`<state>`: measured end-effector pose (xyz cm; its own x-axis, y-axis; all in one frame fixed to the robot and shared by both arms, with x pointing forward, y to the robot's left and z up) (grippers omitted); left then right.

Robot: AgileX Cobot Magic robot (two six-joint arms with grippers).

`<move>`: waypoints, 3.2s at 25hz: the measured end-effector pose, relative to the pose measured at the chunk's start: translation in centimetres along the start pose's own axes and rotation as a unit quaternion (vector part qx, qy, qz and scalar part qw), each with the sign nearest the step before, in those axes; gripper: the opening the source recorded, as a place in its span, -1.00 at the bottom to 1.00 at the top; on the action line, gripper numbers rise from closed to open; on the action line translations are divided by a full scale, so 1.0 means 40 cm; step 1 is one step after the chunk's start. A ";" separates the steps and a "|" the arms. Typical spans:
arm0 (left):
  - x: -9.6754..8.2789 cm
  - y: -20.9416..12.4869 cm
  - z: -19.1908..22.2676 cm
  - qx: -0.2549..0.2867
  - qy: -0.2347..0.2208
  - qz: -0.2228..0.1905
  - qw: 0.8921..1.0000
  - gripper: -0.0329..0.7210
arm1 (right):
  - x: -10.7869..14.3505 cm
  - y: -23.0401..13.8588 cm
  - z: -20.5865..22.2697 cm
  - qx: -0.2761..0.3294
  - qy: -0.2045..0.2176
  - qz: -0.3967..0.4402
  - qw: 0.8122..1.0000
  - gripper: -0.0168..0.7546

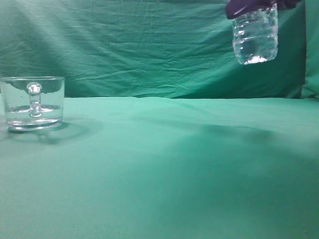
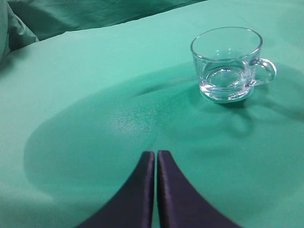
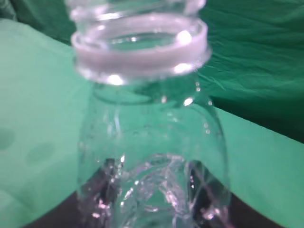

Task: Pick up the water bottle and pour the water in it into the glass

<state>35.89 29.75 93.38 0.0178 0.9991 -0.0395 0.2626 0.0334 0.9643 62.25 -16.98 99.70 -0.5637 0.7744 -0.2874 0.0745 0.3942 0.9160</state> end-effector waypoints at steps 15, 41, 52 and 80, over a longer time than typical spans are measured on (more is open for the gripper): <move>0.000 0.000 0.000 0.000 0.000 0.000 1.000 -0.91 | 0.125 -0.157 0.023 -0.011 0.080 0.020 0.997 -0.12; 0.000 0.000 0.000 0.000 0.000 0.000 1.000 -0.91 | 0.134 -0.193 0.043 -0.007 0.081 0.080 0.993 0.49; 0.000 0.000 0.000 0.000 0.000 0.000 1.000 -0.91 | 0.078 -0.006 -0.046 -0.087 0.043 0.065 0.993 0.49; 0.000 0.000 0.000 0.000 0.000 0.000 1.000 -0.91 | 0.162 0.401 -0.565 -0.316 0.059 -0.025 0.947 -0.96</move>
<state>35.89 29.75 93.38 0.0178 0.9991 -0.0395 0.2626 0.0334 0.9643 41.19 -16.83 118.85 -0.6442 0.6877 -0.3349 -0.4398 0.0253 0.8978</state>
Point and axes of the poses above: a point on each arm's last joint axis where the gripper is mounted, z pointing out along that axis toward the gripper, x along the wrist's bending axis when the last joint is at zero, y = z × x, the point moved 7 cm from there along z, pointing out along that axis toward the gripper, and after that the axes turned 13 degrees about -z, right-handed, at the moved point
